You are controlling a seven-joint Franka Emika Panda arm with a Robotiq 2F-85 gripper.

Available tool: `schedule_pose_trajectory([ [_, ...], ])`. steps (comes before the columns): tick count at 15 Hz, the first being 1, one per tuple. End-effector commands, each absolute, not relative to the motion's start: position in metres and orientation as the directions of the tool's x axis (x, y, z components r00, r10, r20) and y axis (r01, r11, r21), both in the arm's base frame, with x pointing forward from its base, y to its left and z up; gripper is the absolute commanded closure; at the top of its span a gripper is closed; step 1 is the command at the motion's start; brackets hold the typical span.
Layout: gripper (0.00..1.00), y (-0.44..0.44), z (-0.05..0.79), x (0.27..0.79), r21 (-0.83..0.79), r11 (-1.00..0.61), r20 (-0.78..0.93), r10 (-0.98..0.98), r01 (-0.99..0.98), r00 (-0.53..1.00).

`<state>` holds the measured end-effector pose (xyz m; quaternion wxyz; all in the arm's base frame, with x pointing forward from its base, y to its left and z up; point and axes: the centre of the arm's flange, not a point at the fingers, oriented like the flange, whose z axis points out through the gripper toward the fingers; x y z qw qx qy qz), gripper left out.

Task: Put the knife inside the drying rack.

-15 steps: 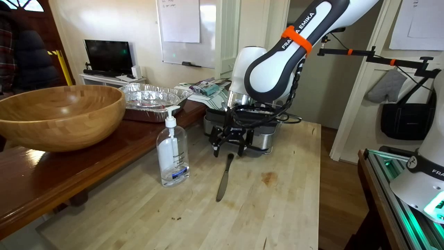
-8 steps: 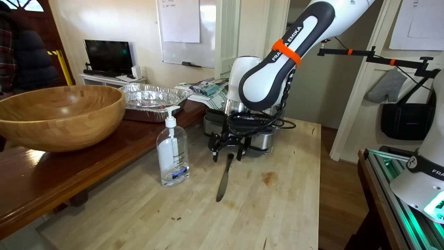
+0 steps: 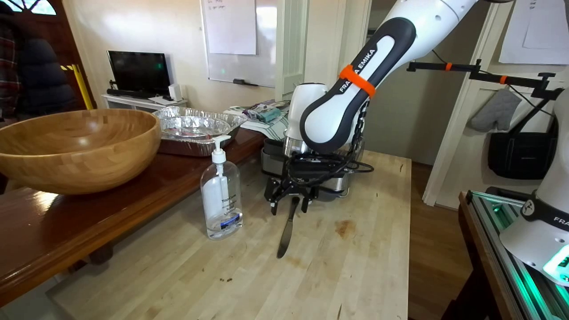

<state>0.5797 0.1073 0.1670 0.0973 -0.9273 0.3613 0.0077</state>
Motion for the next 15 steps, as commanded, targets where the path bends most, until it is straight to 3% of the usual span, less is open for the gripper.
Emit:
schedule_pose_trajectory([
  [1, 0.0, 0.114, 0.15, 0.588, -0.157, -0.715, -0.077, -0.679, -0.681, 0.73],
  [8, 0.0, 0.116, 0.136, 0.593, -0.14, -0.719, -0.078, -0.677, -0.681, 0.731],
  [9, 0.24, 0.117, 0.135, 0.593, -0.138, -0.719, -0.077, -0.677, -0.681, 0.732],
  [10, 0.26, 0.117, 0.134, 0.593, -0.137, -0.721, -0.077, -0.676, -0.68, 0.733],
  [15, 0.64, 0.118, 0.136, 0.595, -0.135, -0.726, -0.069, -0.671, -0.674, 0.738],
])
